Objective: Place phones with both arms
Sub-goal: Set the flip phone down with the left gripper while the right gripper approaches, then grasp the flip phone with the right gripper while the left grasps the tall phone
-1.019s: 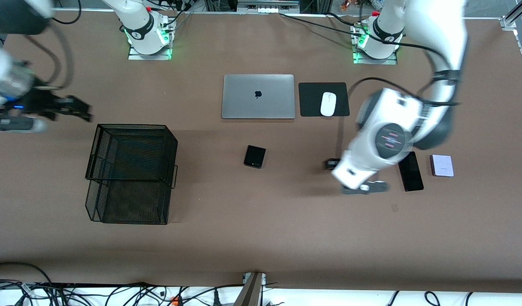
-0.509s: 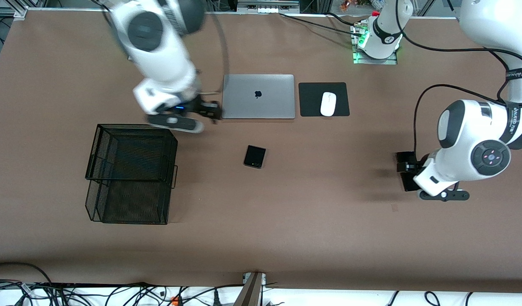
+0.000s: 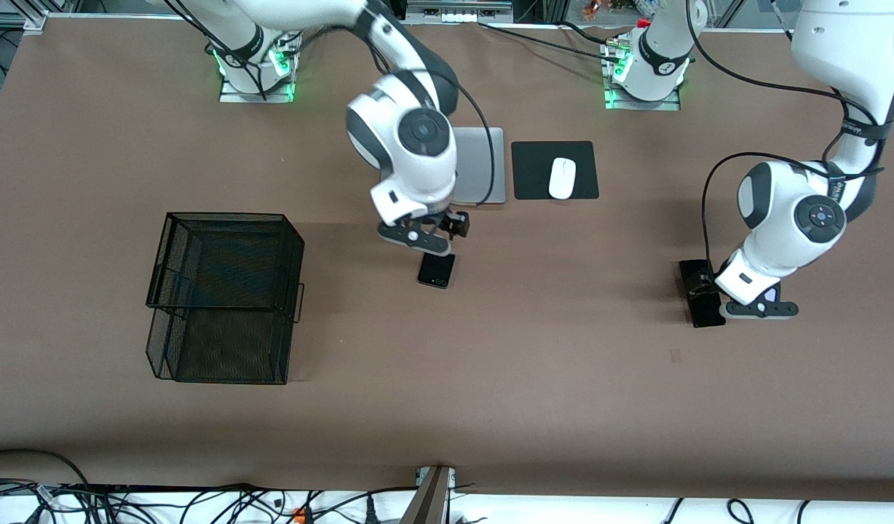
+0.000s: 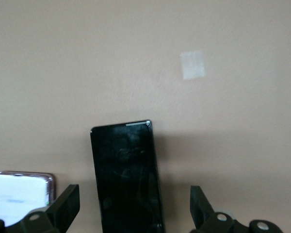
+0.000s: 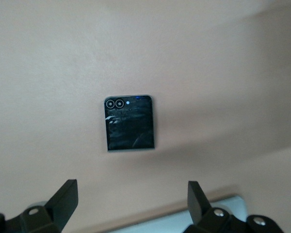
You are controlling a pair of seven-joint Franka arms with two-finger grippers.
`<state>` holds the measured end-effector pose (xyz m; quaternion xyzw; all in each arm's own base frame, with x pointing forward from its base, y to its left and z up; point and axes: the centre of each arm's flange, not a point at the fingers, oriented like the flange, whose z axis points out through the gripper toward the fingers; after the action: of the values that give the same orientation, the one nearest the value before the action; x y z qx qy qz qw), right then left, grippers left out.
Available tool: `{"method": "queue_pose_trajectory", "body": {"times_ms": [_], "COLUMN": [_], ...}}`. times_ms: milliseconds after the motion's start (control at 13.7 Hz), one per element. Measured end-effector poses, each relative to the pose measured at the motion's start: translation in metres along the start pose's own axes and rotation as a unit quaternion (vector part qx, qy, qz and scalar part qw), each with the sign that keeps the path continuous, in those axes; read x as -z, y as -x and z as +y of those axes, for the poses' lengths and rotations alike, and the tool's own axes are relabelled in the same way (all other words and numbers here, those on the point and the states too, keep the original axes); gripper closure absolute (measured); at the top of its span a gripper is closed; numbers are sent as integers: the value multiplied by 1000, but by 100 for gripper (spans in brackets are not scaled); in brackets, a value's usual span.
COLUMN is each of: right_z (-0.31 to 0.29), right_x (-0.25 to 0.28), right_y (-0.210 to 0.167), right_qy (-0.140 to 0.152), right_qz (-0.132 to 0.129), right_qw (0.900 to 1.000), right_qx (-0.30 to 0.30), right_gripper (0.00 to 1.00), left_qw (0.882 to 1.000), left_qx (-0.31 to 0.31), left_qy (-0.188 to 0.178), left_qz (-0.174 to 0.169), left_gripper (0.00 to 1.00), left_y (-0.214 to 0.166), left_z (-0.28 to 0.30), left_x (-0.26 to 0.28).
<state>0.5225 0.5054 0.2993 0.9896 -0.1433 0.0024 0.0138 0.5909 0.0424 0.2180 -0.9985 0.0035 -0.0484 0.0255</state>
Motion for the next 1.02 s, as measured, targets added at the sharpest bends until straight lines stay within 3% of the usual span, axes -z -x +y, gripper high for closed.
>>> {"method": "queue_pose_trajectory", "body": {"times_ms": [291,582,728,946,1019], "right_z": [-2,-5,-6,-5,-6], "right_x": [-73,-113,-122,-129,-129], "right_y": [-10,-10,-11,-10,-10], "right_qy": [-3,-9,-13,-11,-11], "right_qz": [7,22,30,36,36], "right_qw": [1000,1000,999,999,999], "right_qx": [-1,10,16,23,25], "right_gripper": [0,0,0,0,9], "left_qw": [1000,1000,1000,1000,1000], "left_qx": [6,5,5,6,5], "left_qy": [6,9,9,10,10], "left_qz": [-8,-20,-20,-20,-21], "left_gripper": [0,0,19,20,20], "left_y": [19,25,25,25,24], "left_z": [-9,-7,-7,-7,-7], "left_x": [-42,-54,-54,-54,-53]}}
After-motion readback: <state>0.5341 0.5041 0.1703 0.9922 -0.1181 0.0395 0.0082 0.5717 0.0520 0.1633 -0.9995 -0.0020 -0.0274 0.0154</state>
